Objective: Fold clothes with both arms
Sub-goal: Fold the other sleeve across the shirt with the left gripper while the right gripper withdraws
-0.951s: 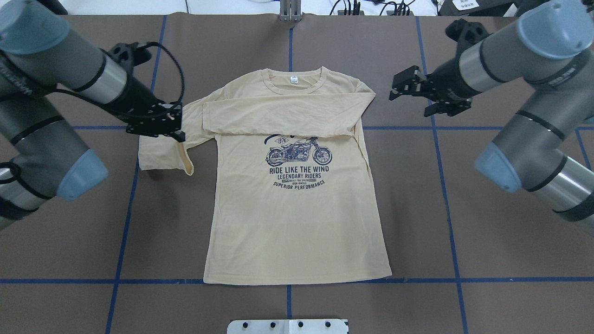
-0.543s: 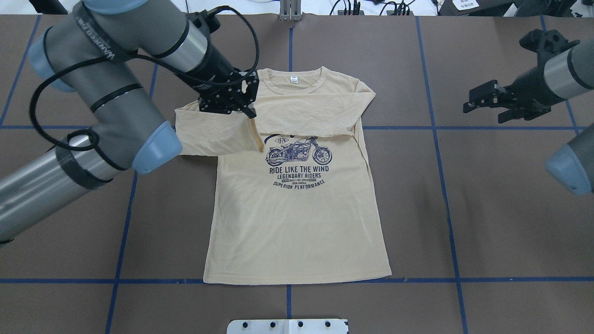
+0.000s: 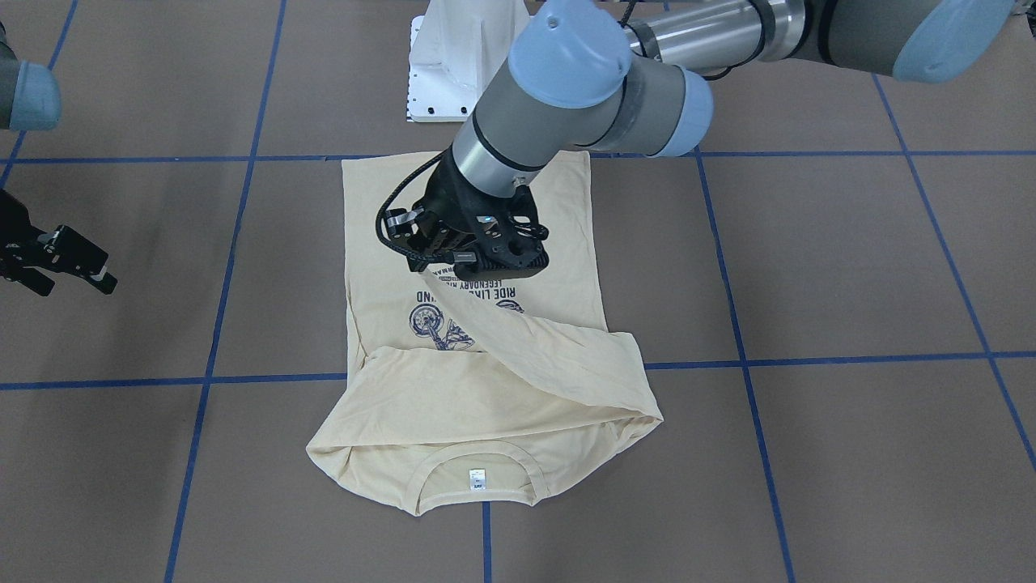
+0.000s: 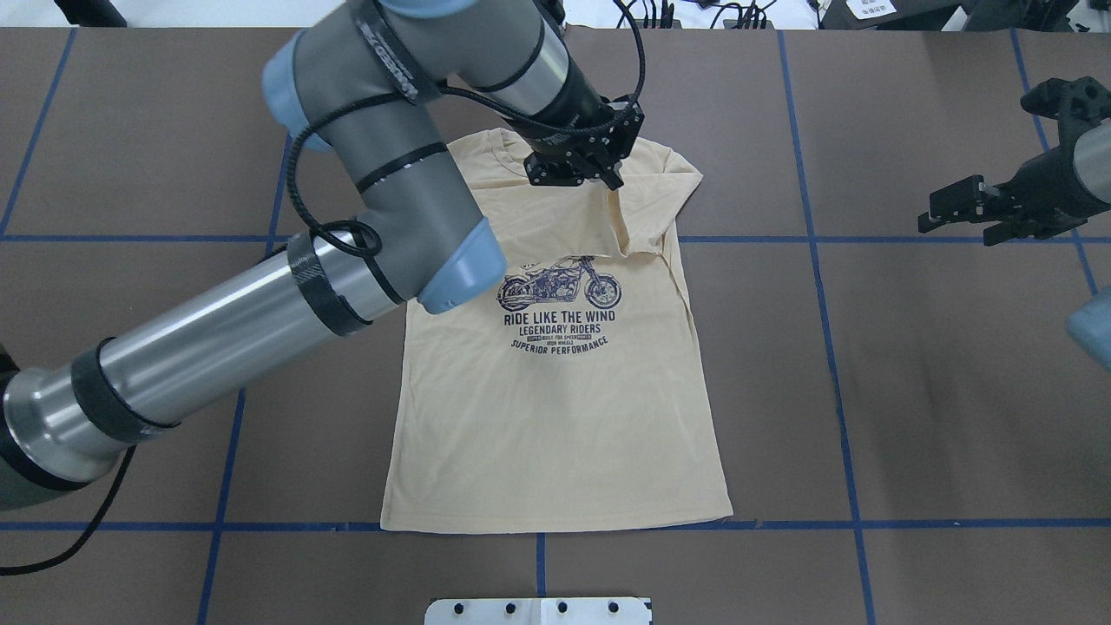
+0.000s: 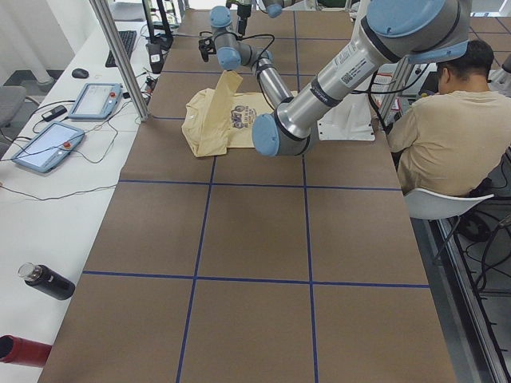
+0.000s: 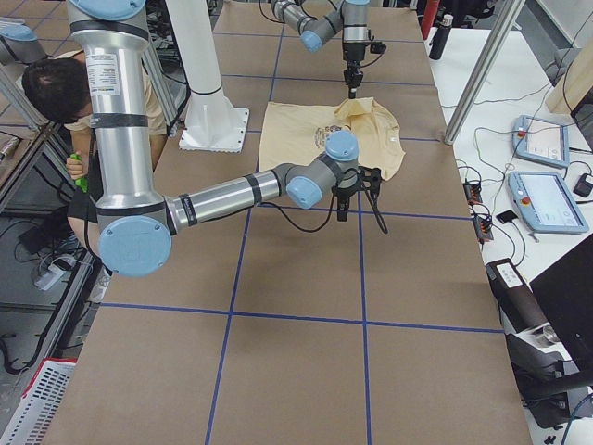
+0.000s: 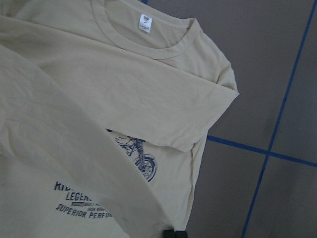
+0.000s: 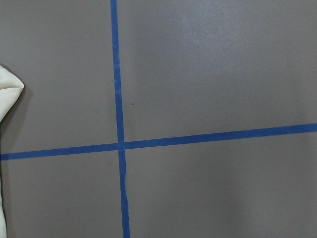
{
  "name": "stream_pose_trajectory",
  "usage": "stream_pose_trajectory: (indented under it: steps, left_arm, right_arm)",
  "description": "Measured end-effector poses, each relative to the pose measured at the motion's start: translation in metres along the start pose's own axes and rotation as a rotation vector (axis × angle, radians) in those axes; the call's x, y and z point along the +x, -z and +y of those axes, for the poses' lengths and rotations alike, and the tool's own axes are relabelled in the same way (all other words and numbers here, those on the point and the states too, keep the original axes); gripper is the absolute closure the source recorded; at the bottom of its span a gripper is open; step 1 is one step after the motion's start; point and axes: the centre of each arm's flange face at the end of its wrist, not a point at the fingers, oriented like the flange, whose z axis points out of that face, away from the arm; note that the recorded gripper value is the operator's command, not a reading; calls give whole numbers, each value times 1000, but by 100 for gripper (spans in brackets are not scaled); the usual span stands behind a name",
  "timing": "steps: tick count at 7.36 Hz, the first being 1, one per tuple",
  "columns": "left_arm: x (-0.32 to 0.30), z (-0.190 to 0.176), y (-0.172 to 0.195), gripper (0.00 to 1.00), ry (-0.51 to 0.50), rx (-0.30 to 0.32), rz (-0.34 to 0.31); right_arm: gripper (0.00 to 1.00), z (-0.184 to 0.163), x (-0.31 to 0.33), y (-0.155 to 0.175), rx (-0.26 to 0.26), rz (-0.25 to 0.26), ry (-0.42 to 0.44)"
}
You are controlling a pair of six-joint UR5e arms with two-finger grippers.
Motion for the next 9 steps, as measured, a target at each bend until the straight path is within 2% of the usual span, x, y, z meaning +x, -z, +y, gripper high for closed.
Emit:
stream_pose_trajectory:
  steps: [2, 3, 6, 8, 9]
  left_arm:
    - [3, 25, -52, 100, 12, 28, -6]
    - [1, 33, -67, 100, 12, 34, -9]
    - [7, 32, -89, 100, 44, 38, 23]
    - [25, 29, -101, 98, 52, 68, 38]
    - [32, 29, -108, 82, 54, 74, 37]
  right_arm:
    - [1, 0, 1, 0, 0, 2, -1]
    - [1, 0, 2, -1, -2, 3, -2]
    - [1, 0, 5, -5, -5, 10, -6]
    - [1, 1, 8, -4, -9, 9, -9]
    - [1, 3, 11, -3, -17, 6, -12]
